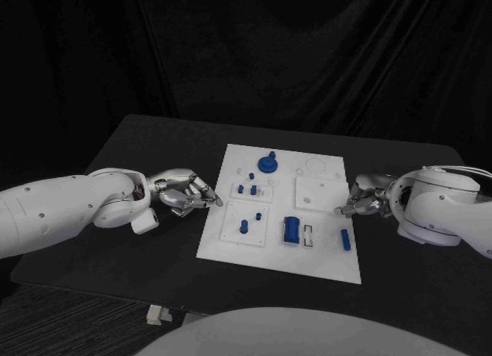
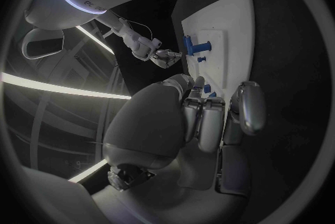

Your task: Assemble the parts on the task board

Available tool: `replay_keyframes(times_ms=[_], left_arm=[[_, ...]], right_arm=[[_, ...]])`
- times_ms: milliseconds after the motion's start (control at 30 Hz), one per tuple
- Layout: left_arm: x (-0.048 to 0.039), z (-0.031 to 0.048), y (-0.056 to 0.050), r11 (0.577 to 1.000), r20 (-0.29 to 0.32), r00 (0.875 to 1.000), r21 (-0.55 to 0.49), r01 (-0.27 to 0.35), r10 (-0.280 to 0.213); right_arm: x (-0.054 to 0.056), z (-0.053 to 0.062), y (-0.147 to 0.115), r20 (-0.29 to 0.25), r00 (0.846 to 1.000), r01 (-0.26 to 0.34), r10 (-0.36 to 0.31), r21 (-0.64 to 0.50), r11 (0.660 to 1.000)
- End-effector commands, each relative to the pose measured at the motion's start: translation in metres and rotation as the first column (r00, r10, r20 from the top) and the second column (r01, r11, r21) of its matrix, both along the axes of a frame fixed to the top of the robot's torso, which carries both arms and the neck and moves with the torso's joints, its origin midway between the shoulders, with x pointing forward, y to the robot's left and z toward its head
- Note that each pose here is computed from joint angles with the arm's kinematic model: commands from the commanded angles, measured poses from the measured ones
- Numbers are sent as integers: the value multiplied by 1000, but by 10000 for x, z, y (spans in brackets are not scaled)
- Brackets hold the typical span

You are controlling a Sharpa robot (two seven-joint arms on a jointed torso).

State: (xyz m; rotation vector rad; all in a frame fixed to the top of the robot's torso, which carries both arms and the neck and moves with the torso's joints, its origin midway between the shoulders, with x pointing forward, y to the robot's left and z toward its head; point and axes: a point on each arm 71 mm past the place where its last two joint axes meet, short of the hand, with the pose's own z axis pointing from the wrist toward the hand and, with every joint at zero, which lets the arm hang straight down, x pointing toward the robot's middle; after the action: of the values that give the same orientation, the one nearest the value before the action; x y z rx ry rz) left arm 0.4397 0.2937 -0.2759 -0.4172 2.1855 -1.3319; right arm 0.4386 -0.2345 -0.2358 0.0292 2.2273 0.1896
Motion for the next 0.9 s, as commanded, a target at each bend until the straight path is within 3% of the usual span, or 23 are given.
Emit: replay_keyframes(times_ms=[33,900], left_arm=[[-9,1,-12,1000,-4,1000,-13,4,-4],[-2,-8,-33,1000,-11,1000,-12,11,-11]], right_arm=[[14,1,-26,7,1000,-22,23,-84,996],[-45,-153,-13,-75,992,-119,104,-232,965]])
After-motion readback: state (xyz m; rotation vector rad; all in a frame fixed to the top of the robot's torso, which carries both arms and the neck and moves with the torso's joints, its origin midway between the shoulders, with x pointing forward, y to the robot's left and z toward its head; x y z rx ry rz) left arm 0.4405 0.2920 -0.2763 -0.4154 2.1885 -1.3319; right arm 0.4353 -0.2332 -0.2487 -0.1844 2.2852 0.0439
